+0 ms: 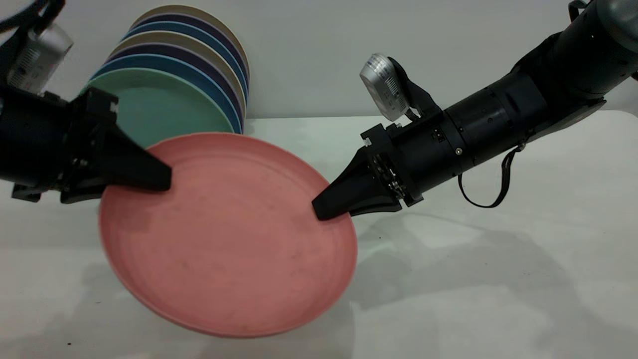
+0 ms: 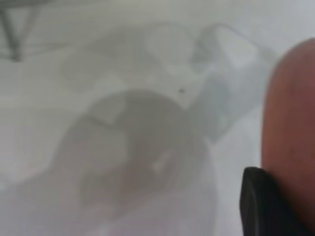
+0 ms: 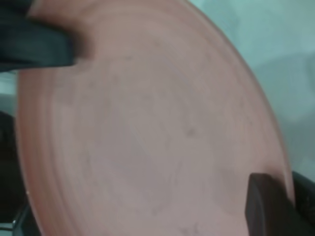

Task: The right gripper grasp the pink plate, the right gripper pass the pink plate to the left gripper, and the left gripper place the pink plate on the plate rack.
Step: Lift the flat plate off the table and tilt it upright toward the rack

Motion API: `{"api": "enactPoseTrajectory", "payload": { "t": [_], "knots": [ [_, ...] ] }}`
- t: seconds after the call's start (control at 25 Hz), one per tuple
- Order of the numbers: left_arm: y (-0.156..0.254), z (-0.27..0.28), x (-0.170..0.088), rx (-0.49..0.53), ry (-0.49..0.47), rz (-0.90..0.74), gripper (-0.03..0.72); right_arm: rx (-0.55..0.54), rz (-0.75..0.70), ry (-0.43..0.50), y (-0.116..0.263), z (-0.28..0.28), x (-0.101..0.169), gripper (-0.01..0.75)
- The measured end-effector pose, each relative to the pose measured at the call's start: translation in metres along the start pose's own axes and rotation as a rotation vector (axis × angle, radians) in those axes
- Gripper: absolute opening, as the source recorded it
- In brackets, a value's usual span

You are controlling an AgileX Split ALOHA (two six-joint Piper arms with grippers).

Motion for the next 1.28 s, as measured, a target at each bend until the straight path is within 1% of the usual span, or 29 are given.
{"api": "enactPoseTrajectory", "payload": {
  "t": [0.12, 0.2, 0.24, 0.36, 0.48, 0.56, 0.6, 0.68, 0.8, 0.96, 1.12, 1.28],
  "knots": [
    [0.001, 0.000, 0.001, 0.004, -0.007, -0.006, 0.103, -0.005, -0.001, -0.009, -0.001, 0.000, 0.002, 0.049],
    [0.002, 0.000, 0.002, 0.014, -0.011, -0.021, 0.092, -0.006, -0.004, -0.022, -0.001, 0.000, 0.004, 0.091],
    [0.003, 0.000, 0.002, 0.021, -0.013, -0.031, 0.080, -0.006, -0.005, -0.032, -0.001, 0.000, 0.005, 0.129],
    [0.005, 0.000, 0.003, 0.034, -0.019, -0.049, 0.054, -0.004, -0.008, -0.053, -0.001, 0.000, 0.008, 0.294],
    [0.006, 0.000, 0.003, 0.042, -0.020, -0.063, 0.049, -0.004, -0.015, -0.056, -0.001, 0.001, 0.009, 0.506],
    [0.006, 0.002, 0.003, 0.042, -0.026, -0.096, 0.049, -0.008, -0.024, -0.059, -0.002, 0.005, 0.007, 0.619],
    [0.005, 0.003, 0.003, 0.040, -0.033, -0.124, 0.049, -0.016, -0.033, -0.063, -0.003, 0.009, 0.005, 0.667],
    [-0.001, 0.007, 0.003, 0.030, -0.056, -0.181, 0.048, -0.040, -0.059, -0.060, -0.005, 0.022, -0.003, 0.712],
    [-0.012, 0.012, 0.003, 0.025, -0.091, -0.278, 0.048, -0.075, -0.093, -0.030, -0.008, 0.046, -0.021, 0.710],
    [-0.029, 0.017, 0.001, 0.039, -0.115, -0.427, 0.048, -0.074, -0.137, 0.025, -0.001, 0.078, -0.045, 0.645],
    [-0.046, 0.024, 0.001, 0.102, -0.157, -0.675, 0.048, -0.046, -0.197, 0.075, 0.012, 0.103, -0.063, 0.570],
    [-0.071, 0.037, 0.001, 0.177, -0.214, -1.004, 0.048, -0.007, -0.231, 0.110, 0.023, 0.117, -0.074, 0.539]
  ]
}}
Point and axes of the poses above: a point on each arm's last joint axis where the gripper is mounted, z pointing back along that axis away from the gripper, x along the wrist's bending axis when the last joint is at zero, y = z × x, the point moved 6 cm from there along -z, pointing out along that axis toward the gripper, and after that the axes turned 1 degree about -z, right-handed, at the moved point
